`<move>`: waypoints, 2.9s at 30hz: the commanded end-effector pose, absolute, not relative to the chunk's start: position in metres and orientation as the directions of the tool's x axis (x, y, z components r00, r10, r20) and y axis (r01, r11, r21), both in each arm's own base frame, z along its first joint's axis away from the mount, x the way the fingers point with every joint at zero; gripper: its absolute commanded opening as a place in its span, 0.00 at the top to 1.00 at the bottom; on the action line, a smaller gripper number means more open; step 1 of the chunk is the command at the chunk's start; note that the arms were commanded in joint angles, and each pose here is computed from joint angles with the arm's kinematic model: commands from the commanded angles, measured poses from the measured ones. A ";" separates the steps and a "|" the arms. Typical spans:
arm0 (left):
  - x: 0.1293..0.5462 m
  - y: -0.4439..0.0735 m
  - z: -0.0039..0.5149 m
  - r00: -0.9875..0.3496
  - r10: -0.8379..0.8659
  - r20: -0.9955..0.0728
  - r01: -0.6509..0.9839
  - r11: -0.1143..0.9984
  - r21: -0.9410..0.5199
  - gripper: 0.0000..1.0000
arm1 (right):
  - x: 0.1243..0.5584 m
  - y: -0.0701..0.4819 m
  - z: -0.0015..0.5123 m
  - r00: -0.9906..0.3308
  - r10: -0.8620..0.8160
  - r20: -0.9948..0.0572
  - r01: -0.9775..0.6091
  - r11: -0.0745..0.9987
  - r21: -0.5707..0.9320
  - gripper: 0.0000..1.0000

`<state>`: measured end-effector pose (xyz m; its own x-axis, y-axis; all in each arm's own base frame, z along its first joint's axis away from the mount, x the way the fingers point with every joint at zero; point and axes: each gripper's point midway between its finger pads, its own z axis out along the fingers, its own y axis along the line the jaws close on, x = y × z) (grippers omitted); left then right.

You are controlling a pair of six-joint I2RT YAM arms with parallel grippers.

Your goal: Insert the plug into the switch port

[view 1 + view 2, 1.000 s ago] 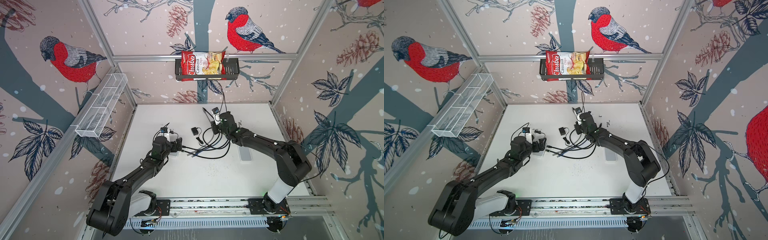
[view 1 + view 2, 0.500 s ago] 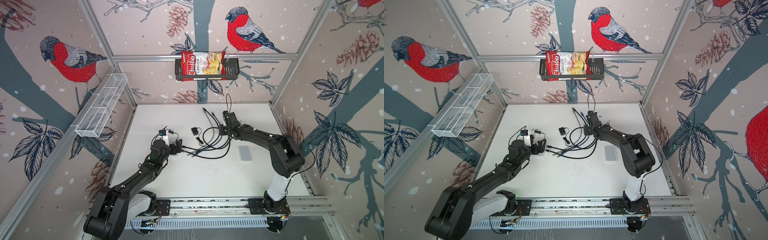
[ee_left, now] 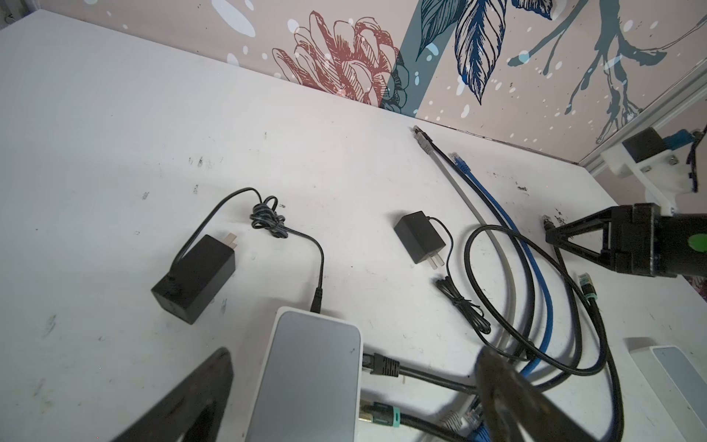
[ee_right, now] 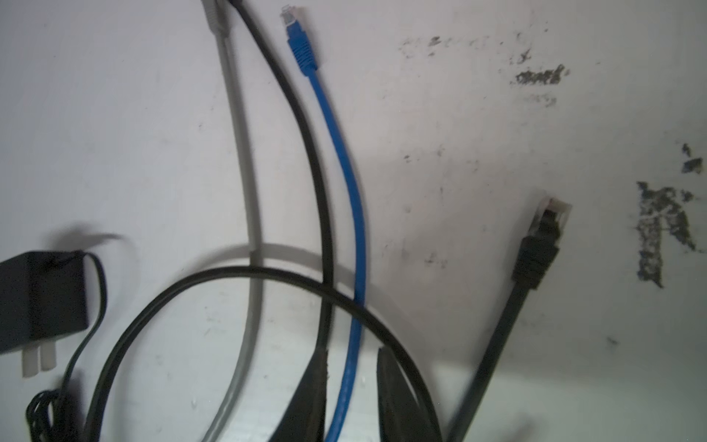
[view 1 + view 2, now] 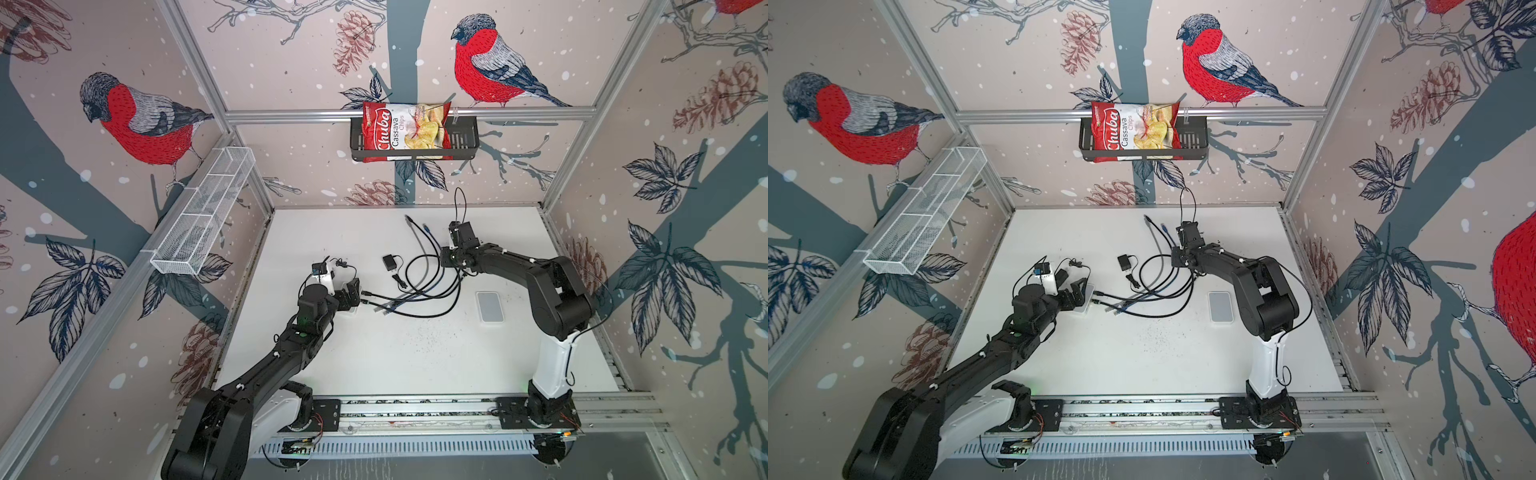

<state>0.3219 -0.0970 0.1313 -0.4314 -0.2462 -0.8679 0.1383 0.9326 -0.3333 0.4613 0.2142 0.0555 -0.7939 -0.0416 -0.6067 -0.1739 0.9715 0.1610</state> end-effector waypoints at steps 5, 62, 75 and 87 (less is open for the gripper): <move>0.321 -0.094 0.131 -0.423 -0.255 -0.870 0.124 0.934 -0.334 0.03 | 0.491 0.218 0.045 -0.792 -0.024 -0.610 -0.161 0.972 0.171 0.75; 0.312 -0.092 0.124 -0.409 -0.230 -0.883 0.144 0.939 -0.311 0.03 | 0.461 0.128 0.156 -0.611 0.064 -0.789 0.167 0.985 -0.050 1.00; 0.312 -0.090 0.123 -0.408 -0.220 -0.886 0.139 0.944 -0.298 0.03 | 0.431 0.125 0.081 -0.763 -0.006 -0.646 0.060 0.995 -0.080 0.88; 0.310 -0.089 0.117 -0.410 -0.229 -0.883 0.135 0.942 -0.307 0.03 | 0.364 0.237 0.066 -0.580 -0.628 -0.519 -0.614 0.756 -0.228 0.80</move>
<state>0.3069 -0.0891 0.1087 -0.4448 -0.2143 -0.8696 0.1271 0.9460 -0.2982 0.3856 0.2330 0.0781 -0.6524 -0.4812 -0.5855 -0.4763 0.8613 -0.1770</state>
